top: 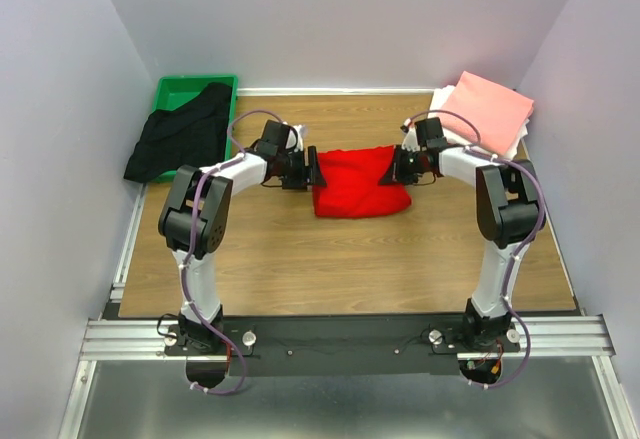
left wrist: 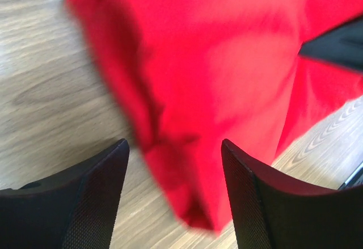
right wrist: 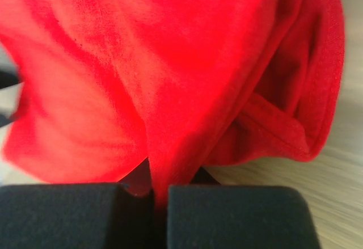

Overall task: Fold and stack the t-shirts
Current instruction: Neatly place the folded tshirt to the corner, then reset both grippers

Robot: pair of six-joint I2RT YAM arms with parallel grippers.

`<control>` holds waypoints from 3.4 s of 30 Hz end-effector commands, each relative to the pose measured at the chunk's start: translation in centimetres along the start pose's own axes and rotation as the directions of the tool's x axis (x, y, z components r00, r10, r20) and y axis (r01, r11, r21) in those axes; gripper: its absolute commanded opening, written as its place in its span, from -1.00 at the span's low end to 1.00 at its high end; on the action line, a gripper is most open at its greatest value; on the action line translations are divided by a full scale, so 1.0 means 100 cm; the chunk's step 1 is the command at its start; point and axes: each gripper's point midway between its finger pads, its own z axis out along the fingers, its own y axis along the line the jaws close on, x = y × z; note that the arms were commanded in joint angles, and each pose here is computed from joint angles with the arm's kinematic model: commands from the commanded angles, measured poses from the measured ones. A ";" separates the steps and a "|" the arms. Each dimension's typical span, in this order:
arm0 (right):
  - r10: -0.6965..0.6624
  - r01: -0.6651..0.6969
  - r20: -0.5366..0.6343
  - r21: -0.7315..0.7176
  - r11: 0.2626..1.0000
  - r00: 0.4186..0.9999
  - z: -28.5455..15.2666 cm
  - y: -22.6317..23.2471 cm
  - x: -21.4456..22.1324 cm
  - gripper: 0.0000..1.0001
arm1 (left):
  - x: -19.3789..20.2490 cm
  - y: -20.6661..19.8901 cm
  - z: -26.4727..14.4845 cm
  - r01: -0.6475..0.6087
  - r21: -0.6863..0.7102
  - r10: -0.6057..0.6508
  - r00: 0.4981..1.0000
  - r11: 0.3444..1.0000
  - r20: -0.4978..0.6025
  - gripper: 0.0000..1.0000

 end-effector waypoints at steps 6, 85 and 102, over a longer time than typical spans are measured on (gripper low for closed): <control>-0.163 0.155 -0.022 0.462 0.873 0.986 -0.036 -0.069 -0.052 -0.99 | -0.010 -0.004 -0.027 -0.041 -0.029 0.042 0.998 0.999 0.043 0.50; -0.165 -0.414 0.599 0.701 0.581 0.783 -0.275 -0.183 -0.266 1.00 | 0.047 0.013 -0.050 0.008 -0.078 -0.008 1.000 0.997 0.007 0.50; -0.119 -0.324 0.593 0.584 0.744 0.796 -0.299 -0.107 -0.188 1.00 | -0.037 -0.043 -0.140 -0.062 -0.057 0.081 0.885 0.996 0.459 0.51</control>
